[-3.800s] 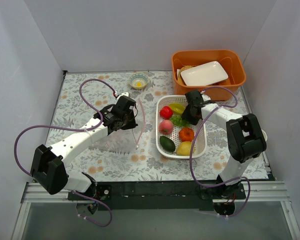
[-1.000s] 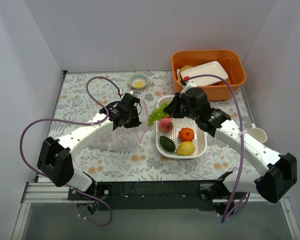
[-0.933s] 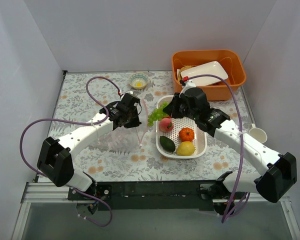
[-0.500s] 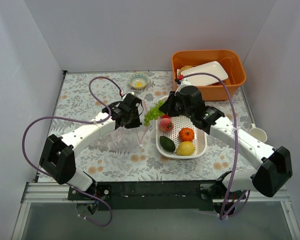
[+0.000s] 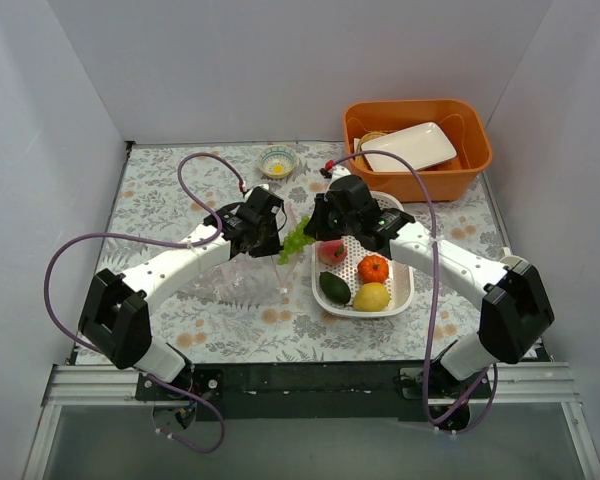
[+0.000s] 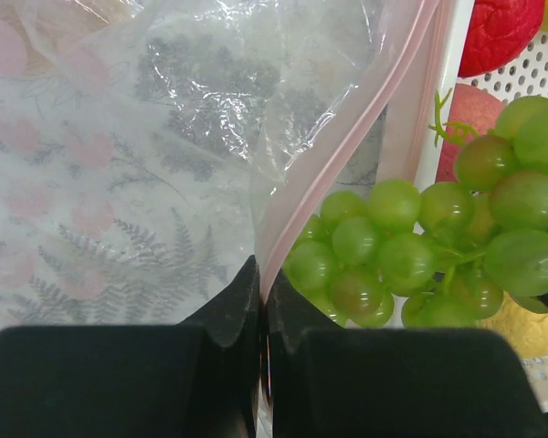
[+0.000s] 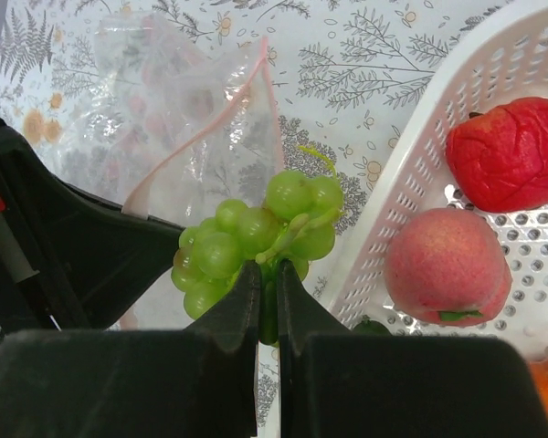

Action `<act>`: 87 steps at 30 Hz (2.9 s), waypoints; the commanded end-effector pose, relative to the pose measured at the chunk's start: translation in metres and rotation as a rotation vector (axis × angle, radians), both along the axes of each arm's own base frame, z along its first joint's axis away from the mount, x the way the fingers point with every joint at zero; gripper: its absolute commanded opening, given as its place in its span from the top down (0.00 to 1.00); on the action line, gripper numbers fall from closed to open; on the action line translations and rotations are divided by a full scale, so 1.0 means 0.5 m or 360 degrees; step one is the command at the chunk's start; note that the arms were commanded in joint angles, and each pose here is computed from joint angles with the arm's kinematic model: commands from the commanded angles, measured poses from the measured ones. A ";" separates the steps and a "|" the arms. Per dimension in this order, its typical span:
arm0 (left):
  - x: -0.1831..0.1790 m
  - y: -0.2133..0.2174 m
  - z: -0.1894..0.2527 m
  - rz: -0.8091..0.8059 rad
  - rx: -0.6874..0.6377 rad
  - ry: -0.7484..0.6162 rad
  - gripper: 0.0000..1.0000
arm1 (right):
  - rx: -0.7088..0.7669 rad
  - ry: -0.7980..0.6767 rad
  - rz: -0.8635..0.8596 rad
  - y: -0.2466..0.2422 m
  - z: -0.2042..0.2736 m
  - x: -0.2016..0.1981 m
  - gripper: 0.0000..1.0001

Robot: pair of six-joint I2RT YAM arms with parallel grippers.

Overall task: Place the food in the zip-top bag and seal the zipper
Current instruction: Place the fake fruit in the zipper food storage bag, then adjust the zipper food storage bag at the center of the board.

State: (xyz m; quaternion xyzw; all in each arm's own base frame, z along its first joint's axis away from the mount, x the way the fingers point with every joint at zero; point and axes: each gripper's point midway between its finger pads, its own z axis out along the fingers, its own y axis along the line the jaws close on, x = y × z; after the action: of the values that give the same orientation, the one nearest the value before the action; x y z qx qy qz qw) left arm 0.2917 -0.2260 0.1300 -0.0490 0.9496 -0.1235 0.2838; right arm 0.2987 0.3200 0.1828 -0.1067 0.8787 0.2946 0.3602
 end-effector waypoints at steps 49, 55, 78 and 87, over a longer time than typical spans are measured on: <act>0.032 0.136 0.188 0.0463 0.0079 -0.0380 1.00 | -0.0121 -0.0007 -0.0424 -0.161 0.000 -0.025 0.13; 0.029 0.103 0.195 0.0377 -0.0078 -0.0385 1.00 | 0.0096 -0.0001 -0.0190 -0.095 0.028 -0.042 0.20; 0.029 0.086 0.210 0.0305 -0.0128 -0.0395 1.00 | 0.0248 0.0409 0.0098 0.075 -0.064 -0.039 0.33; 0.029 0.092 0.211 0.0325 -0.0122 -0.0412 1.00 | 0.0230 0.0337 0.0156 0.095 -0.035 -0.024 0.98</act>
State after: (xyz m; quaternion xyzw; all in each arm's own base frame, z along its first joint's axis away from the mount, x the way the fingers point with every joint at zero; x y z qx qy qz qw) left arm 0.3039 -0.1814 0.2143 -0.1328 0.9052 -0.1166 0.3865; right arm 0.2798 0.3552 0.1312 -0.0682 0.9024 0.3616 0.2242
